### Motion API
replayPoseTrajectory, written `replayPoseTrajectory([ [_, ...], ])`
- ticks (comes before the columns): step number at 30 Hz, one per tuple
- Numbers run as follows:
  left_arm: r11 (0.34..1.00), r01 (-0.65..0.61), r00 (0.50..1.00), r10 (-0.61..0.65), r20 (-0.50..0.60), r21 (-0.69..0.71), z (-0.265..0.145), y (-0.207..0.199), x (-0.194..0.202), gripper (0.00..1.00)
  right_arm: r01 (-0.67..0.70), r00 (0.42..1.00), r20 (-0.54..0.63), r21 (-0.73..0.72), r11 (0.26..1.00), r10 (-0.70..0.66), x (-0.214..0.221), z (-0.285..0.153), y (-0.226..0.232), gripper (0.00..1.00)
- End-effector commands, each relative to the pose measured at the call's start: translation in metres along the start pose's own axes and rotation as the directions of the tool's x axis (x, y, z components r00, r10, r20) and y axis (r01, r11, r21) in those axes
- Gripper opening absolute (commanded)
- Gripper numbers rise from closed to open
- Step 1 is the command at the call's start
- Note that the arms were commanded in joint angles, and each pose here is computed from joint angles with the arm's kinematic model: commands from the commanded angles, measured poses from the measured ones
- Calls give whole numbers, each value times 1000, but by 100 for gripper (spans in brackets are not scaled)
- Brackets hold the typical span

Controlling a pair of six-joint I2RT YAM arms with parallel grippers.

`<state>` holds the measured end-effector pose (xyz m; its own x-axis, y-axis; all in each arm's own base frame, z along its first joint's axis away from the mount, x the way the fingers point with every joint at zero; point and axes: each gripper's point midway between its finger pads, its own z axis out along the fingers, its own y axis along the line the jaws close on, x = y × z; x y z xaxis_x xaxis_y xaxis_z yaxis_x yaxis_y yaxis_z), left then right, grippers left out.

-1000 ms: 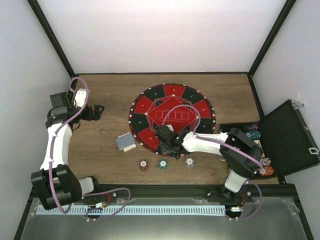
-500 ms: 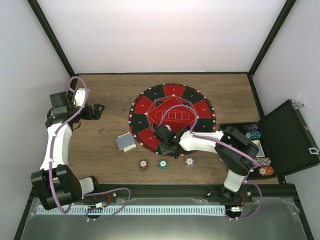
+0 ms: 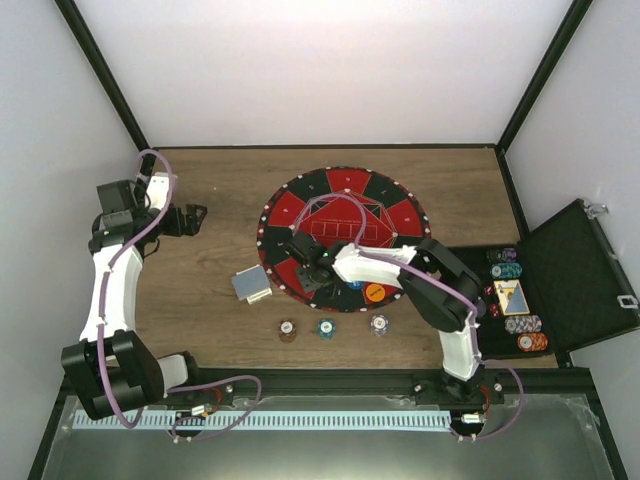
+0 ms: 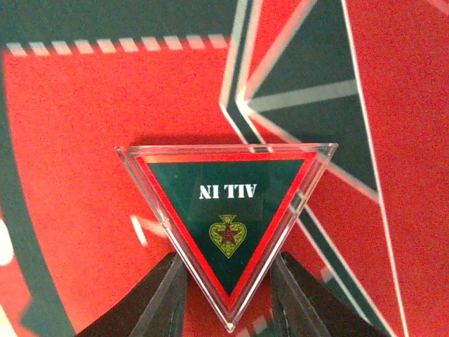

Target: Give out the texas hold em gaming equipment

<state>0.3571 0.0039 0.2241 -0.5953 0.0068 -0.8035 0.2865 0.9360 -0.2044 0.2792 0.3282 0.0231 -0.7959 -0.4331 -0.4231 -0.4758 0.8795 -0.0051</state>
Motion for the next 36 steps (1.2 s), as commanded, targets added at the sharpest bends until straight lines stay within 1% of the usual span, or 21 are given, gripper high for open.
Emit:
replayPoseTrajectory([
  [1, 1000, -1, 1000, 1, 12, -27, -8, 3, -11, 100, 50, 998, 35, -46, 998, -48, -36, 21, 12, 34],
  [6, 997, 19, 1000, -21, -23, -80, -6, 15, -9, 100, 75, 995, 73, -62, 995, -71, -74, 36, 18, 34],
  [8, 997, 21, 999, -24, -39, -76, -6, 14, -8, 100, 87, 993, 83, -66, 994, -81, -86, 43, 21, 34],
  [11, 998, 19, 999, -22, -36, -68, -8, 11, -9, 100, 99, 992, 80, -71, 993, -93, -97, 55, 28, 33],
  [15, 998, 15, 999, -17, -30, -65, -10, 9, -10, 100, 100, 991, 93, -82, 992, -92, -109, 52, 33, 34],
  [16, 998, 16, 999, -18, -32, -63, -10, 9, -9, 100, 98, 991, 101, -77, 992, -90, -112, 48, 32, 35],
  [17, 998, 17, 999, -20, -34, -62, -9, 9, -8, 100, 94, 991, 106, -73, 993, -86, -114, 43, 29, 39],
  [20, 998, 27, 999, -30, -42, -60, -7, 10, -6, 100, 61, 991, 119, -55, 997, -54, -113, 20, 16, 54],
  [21, 998, 30, 999, -33, -42, -60, -7, 10, -6, 100, 40, 993, 116, -44, 998, -35, -110, 13, 8, 58],
  [23, 998, 33, 999, -35, -40, -56, -8, 9, -7, 100, -9, 993, 116, -23, 1000, 12, -99, -6, -10, 69],
  [27, 999, 33, 999, -34, -27, -40, -8, 6, -10, 100, -100, 991, 95, 16, 995, 98, -58, -35, -45, 81],
  [29, 999, 40, 999, -41, -24, -32, -8, 5, -10, 100, -128, 991, 47, 49, 991, 126, -22, -36, -61, 83],
  [31, 999, 43, 999, -43, -19, -23, -8, 3, -12, 100, -151, 988, 25, 70, 986, 150, 2, -39, -73, 85],
  [33, 999, 46, 999, -47, -19, -17, -7, 3, -12, 100, -166, 986, 9, 81, 983, 166, 20, -41, -80, 86],
  [36, 999, 49, 999, -49, -17, -9, -7, 2, -13, 100, -179, 984, 3, 82, 980, 179, 36, -44, -86, 87],
])
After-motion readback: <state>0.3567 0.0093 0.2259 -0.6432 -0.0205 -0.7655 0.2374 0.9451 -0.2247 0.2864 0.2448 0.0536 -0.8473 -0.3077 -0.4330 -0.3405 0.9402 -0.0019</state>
